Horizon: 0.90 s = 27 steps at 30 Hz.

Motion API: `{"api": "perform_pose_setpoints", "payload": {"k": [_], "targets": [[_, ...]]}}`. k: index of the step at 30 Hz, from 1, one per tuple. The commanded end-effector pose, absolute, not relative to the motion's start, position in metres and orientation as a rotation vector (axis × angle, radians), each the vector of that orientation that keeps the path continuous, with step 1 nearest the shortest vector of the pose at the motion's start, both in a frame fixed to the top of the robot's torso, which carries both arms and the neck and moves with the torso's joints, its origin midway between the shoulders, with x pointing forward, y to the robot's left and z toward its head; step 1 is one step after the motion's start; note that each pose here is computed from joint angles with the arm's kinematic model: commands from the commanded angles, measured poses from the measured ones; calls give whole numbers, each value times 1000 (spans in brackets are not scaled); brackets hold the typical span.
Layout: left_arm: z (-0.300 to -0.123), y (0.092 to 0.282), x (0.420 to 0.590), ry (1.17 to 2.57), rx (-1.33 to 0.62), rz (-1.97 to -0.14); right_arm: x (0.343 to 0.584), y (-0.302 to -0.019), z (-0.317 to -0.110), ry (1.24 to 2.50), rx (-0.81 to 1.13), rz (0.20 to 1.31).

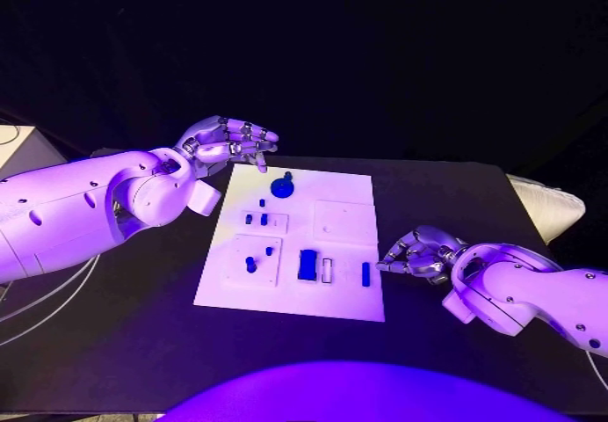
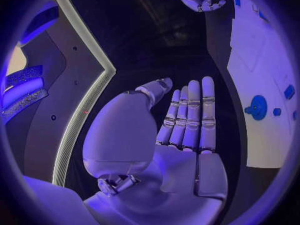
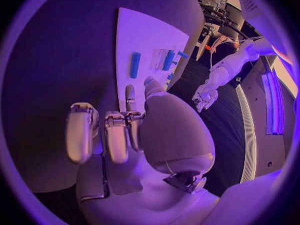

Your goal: Assemble the parts on the task board

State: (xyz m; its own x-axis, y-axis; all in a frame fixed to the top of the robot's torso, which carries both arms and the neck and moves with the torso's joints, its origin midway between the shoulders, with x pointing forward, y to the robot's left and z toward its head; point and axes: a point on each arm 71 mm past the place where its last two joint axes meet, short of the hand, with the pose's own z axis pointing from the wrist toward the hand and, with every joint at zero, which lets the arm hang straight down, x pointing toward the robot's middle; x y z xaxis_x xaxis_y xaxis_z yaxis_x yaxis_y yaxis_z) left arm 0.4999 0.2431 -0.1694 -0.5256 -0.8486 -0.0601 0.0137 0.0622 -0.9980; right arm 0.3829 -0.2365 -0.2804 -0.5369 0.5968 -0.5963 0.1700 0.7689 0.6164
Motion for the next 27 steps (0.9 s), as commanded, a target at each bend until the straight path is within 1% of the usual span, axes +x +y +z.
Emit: {"api": "perform_pose_setpoints", "payload": {"k": [1,6,14,27], "targets": [[-169,240,500,1635,-837,-1576,383,-233,-287,2103,540,554],[-169,239,499,1637,-836,-1578,383,-228,-294,2098,555,524],[-169,239,499,1639,-837,-1578,385,-217,-297,2105,537,522],[-169,240,499,1641,-839,-1575,382,-203,-308,2178,449,503]]}}
